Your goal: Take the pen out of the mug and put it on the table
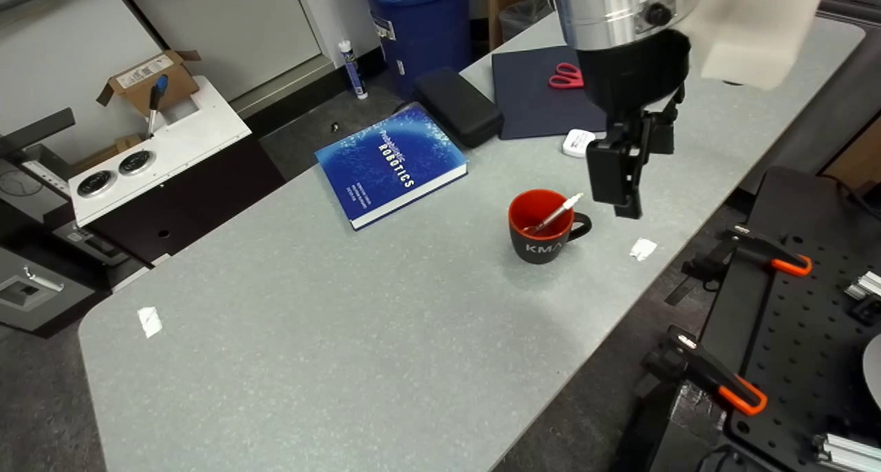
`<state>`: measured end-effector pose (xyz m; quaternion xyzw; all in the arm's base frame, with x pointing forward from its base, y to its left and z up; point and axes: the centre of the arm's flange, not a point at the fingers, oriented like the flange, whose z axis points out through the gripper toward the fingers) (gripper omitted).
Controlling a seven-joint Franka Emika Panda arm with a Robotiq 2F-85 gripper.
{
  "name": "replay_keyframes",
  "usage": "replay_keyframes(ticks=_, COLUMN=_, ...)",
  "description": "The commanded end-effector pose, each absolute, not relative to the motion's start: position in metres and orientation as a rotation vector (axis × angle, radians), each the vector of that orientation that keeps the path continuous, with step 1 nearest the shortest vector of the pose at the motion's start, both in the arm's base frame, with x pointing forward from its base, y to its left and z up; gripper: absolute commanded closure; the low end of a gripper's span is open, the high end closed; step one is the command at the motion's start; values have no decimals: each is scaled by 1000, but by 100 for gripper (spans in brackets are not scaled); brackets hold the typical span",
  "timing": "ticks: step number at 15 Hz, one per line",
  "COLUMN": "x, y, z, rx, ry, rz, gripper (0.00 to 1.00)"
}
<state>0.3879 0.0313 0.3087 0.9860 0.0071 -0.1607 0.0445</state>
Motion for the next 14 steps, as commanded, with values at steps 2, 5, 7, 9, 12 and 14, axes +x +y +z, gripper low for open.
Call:
replay_keyframes(ticks=2, x=432, y=3, z=266, rx=3002, ry=-78, rz=-453, gripper=0)
replay_keyframes(ticks=5, x=452, y=-6, z=242, rx=3024, ry=-117, rz=-459, gripper=0)
replay_keyframes(ticks=7, x=460, y=-9, z=233, rx=3028, ry=-124, rz=-465, gripper=0)
replay_keyframes(ticks=9, x=466, y=-10, z=222, rx=3031, ry=-115, rz=-500, gripper=0)
replay_keyframes(ticks=12, x=469, y=-6, z=213, rx=3037, ry=-88, rz=-555, gripper=25)
replay_keyframes(ticks=14, x=470, y=-4, z=208, rx=3039, ry=-79, rz=-573, gripper=34)
